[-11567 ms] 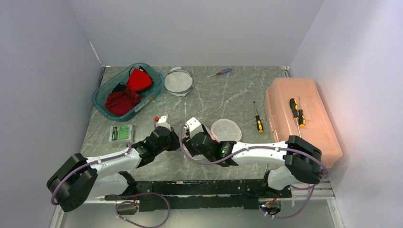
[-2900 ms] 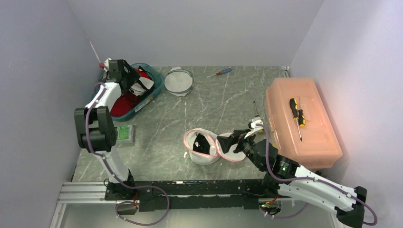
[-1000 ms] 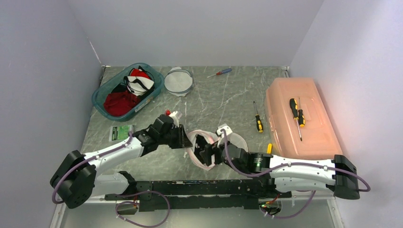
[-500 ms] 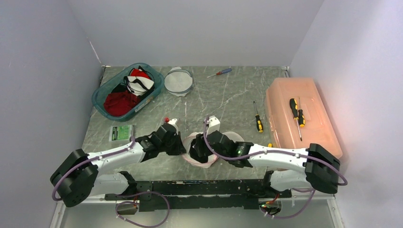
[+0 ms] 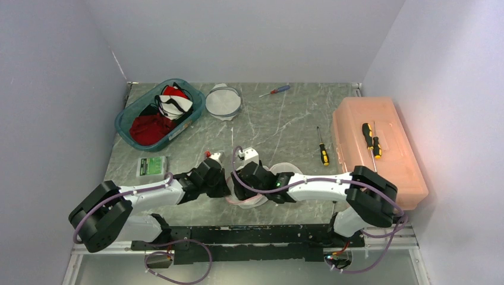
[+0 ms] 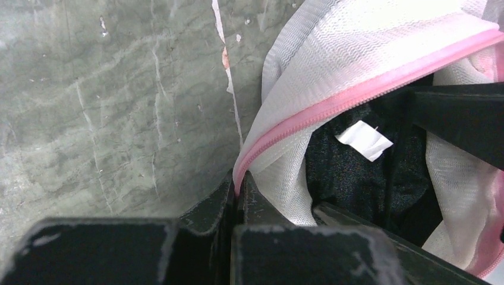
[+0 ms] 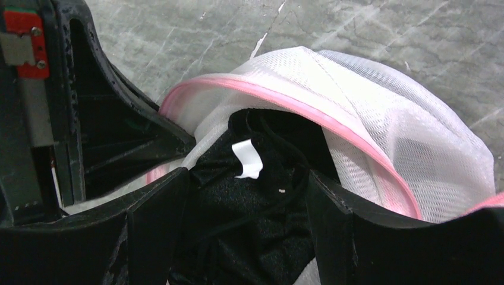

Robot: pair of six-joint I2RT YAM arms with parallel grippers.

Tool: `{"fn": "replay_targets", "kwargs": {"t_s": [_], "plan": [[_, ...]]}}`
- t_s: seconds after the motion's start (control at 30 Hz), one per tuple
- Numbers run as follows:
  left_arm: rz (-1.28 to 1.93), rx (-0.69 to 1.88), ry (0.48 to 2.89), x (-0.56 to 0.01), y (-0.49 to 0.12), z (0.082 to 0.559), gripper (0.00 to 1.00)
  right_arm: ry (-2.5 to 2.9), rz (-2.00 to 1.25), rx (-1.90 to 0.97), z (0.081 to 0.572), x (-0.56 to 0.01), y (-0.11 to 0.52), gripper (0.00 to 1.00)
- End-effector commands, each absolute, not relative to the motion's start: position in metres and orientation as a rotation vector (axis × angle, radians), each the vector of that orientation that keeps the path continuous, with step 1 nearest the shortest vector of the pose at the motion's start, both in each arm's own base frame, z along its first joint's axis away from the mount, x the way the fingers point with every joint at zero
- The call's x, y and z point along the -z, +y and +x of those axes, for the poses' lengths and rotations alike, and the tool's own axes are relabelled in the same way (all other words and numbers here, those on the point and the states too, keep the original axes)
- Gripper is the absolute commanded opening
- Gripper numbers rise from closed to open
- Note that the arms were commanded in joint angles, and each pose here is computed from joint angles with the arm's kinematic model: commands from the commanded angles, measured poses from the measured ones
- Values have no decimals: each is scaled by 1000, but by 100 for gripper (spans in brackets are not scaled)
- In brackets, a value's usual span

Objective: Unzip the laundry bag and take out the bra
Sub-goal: Pick up the bra from the laundry bag.

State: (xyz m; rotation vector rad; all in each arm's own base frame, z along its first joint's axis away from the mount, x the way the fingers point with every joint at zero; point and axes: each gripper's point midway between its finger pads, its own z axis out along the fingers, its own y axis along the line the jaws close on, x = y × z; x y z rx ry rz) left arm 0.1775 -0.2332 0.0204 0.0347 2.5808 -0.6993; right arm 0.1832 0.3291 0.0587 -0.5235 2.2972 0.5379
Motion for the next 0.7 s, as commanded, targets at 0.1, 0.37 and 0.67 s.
{"fn": "replay_targets", "kwargs": {"t_s": [0.1, 0.37, 0.67], "plan": [[29, 716, 2551, -19, -234, 178, 3, 2298, -579, -429, 190, -53, 335, 76], [23, 738, 2558, -12, -237, 177, 3, 2240, -639, -358, 182, -69, 344, 92], [13, 735, 2558, -12, -235, 176, 3, 2280, -593, -235, 183, -52, 318, 58]]}}
